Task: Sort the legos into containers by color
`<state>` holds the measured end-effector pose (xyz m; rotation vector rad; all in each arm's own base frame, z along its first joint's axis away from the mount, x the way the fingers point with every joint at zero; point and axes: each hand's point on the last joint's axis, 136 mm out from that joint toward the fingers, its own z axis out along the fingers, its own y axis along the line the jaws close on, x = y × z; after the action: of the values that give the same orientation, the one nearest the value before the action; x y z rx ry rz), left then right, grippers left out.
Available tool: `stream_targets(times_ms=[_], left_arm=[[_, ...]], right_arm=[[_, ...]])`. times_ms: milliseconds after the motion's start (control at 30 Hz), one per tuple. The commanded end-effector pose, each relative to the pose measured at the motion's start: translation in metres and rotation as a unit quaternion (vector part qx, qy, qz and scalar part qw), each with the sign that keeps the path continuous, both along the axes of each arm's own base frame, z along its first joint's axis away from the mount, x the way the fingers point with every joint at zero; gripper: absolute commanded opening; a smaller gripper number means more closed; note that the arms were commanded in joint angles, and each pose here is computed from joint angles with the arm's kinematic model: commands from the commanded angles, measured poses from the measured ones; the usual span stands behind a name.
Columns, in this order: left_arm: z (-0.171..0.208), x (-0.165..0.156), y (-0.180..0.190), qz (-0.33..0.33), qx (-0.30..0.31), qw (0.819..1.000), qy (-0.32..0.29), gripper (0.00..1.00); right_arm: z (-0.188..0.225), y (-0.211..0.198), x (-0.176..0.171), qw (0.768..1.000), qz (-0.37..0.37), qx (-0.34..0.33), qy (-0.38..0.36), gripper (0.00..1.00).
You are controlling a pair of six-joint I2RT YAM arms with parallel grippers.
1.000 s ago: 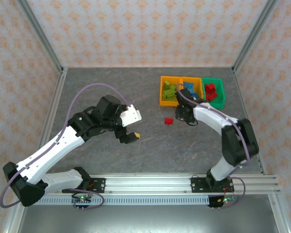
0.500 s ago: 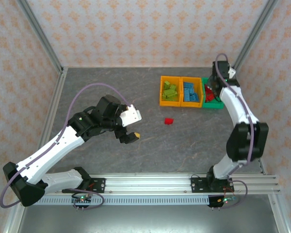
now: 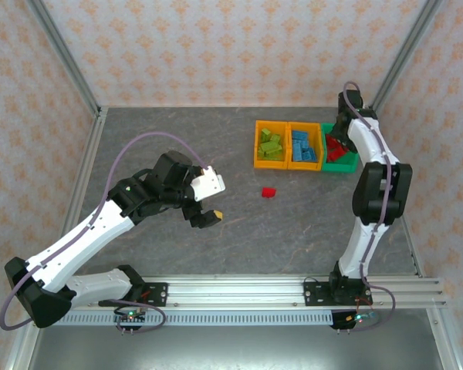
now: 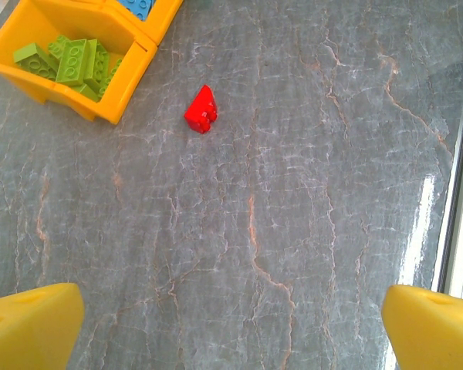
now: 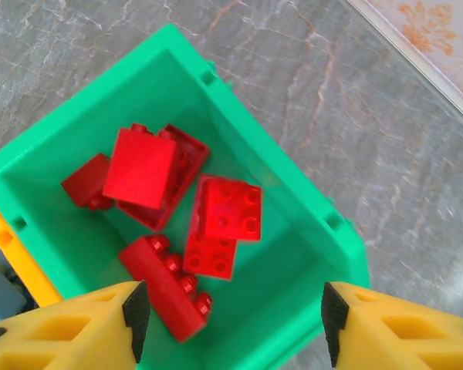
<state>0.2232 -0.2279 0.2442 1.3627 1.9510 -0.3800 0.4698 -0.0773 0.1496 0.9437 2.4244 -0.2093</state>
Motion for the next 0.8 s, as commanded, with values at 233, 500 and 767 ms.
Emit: stream_targets(times_ms=[233,500,767], left_arm=[[0.001,0.011,0.006,0.019,0.013,1.000,-0.005,1.00],[-0.002,0.012,0.006,0.020,0.015,1.000,0.004,1.00],[0.000,0.012,0.007,0.022,0.014,1.000,0.002,1.00]], right_arm=[[0.053,0.133,-0.090,0.978,0.169,0.070,-0.102,0.76],[-0.007,0.231,-0.127,0.954,0.291,0.070,-0.016,0.88],[-0.078,0.262,-0.123,0.956,0.277,0.076,0.060,0.98]])
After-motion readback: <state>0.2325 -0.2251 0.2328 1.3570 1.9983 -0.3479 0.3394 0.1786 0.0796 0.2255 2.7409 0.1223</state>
